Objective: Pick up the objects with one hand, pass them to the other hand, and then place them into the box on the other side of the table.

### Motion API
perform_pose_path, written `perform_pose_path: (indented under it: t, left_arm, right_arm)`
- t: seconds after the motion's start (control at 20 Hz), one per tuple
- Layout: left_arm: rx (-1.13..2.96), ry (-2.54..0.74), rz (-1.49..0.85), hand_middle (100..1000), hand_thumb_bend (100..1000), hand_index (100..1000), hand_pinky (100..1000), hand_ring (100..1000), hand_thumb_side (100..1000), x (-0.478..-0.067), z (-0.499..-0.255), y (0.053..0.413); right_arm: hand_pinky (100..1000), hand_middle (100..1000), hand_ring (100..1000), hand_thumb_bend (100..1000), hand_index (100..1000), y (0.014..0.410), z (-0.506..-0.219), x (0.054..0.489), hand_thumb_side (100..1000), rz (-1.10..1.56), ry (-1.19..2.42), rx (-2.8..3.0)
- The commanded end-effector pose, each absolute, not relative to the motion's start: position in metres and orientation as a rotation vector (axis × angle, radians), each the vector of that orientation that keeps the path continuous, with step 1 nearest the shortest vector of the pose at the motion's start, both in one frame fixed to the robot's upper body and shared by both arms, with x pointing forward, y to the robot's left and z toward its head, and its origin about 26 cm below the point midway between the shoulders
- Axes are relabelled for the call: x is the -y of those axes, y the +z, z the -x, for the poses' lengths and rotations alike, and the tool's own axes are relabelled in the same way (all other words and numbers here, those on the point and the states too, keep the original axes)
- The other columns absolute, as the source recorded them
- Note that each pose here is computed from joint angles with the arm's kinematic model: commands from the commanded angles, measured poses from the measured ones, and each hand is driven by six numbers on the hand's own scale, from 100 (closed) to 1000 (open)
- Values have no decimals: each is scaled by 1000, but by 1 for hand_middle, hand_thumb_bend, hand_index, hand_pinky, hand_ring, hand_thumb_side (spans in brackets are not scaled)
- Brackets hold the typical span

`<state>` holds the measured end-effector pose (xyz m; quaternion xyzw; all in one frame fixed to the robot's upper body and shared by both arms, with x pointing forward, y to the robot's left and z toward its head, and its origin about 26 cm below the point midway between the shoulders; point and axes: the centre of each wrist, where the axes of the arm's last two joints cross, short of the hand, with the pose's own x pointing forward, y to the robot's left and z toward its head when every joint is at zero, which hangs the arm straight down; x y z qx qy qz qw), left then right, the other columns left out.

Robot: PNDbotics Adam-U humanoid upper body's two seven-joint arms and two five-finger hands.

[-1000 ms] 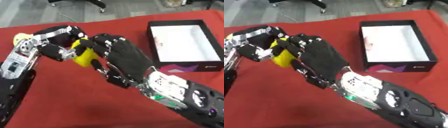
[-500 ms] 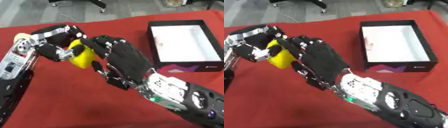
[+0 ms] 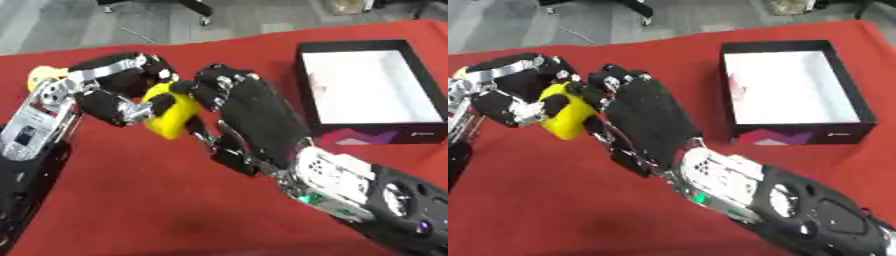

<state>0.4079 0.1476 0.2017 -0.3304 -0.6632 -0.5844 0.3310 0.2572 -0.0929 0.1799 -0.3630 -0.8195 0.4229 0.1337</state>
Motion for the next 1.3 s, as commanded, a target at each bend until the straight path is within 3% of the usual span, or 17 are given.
perform_pose_path:
  t: [0.05,0.35,0.55,0.65,0.7,0.75,0.8,0.85,0.9,0.95,1.3]
  left_arm:
    - [1764,-1559,860,326,100,437,570,423,305,-144,-405,216]
    - [1769,-1570,865,333,100,444,574,430,300,-140,-405,217]
    - [1780,-1588,846,402,100,511,598,467,284,-138,-407,218]
    - [1792,-1594,829,455,100,564,619,495,363,-139,-409,219]
    - [1805,-1592,823,490,100,604,635,509,511,-140,-411,220]
    - [1818,-1590,816,502,100,617,639,514,548,-142,-412,220]
    - [1831,-1583,809,531,100,649,650,525,675,-144,-414,221]
    - [1843,-1576,804,543,100,661,656,531,719,-145,-416,221]
    - [1853,-1571,797,597,100,714,684,556,907,-147,-418,221]
    - [1864,-1567,790,619,100,734,697,574,963,-148,-419,221]
    - [1949,-1491,655,773,159,844,766,700,1000,-182,-436,218]
  right_arm:
    - [361,453,684,100,565,184,-257,95,100,1068,1155,2416]
    - [344,450,676,100,434,182,-256,95,100,1066,1052,2451]
    - [350,460,683,100,354,180,-255,95,100,1045,1057,2450]
    - [355,463,682,100,323,179,-255,95,100,1037,1069,2448]
    - [357,463,679,100,315,180,-256,95,100,1036,1072,2448]
    - [358,463,678,100,313,180,-256,96,100,1036,1075,2447]
    - [360,462,677,100,309,180,-256,96,100,1037,1077,2447]
    - [361,462,676,100,308,181,-257,97,100,1039,1079,2447]
    - [364,461,673,100,303,181,-257,97,100,1042,1081,2445]
    - [365,461,670,100,303,181,-258,98,100,1045,1084,2443]
    - [383,463,644,100,296,183,-263,109,100,1103,1092,2433]
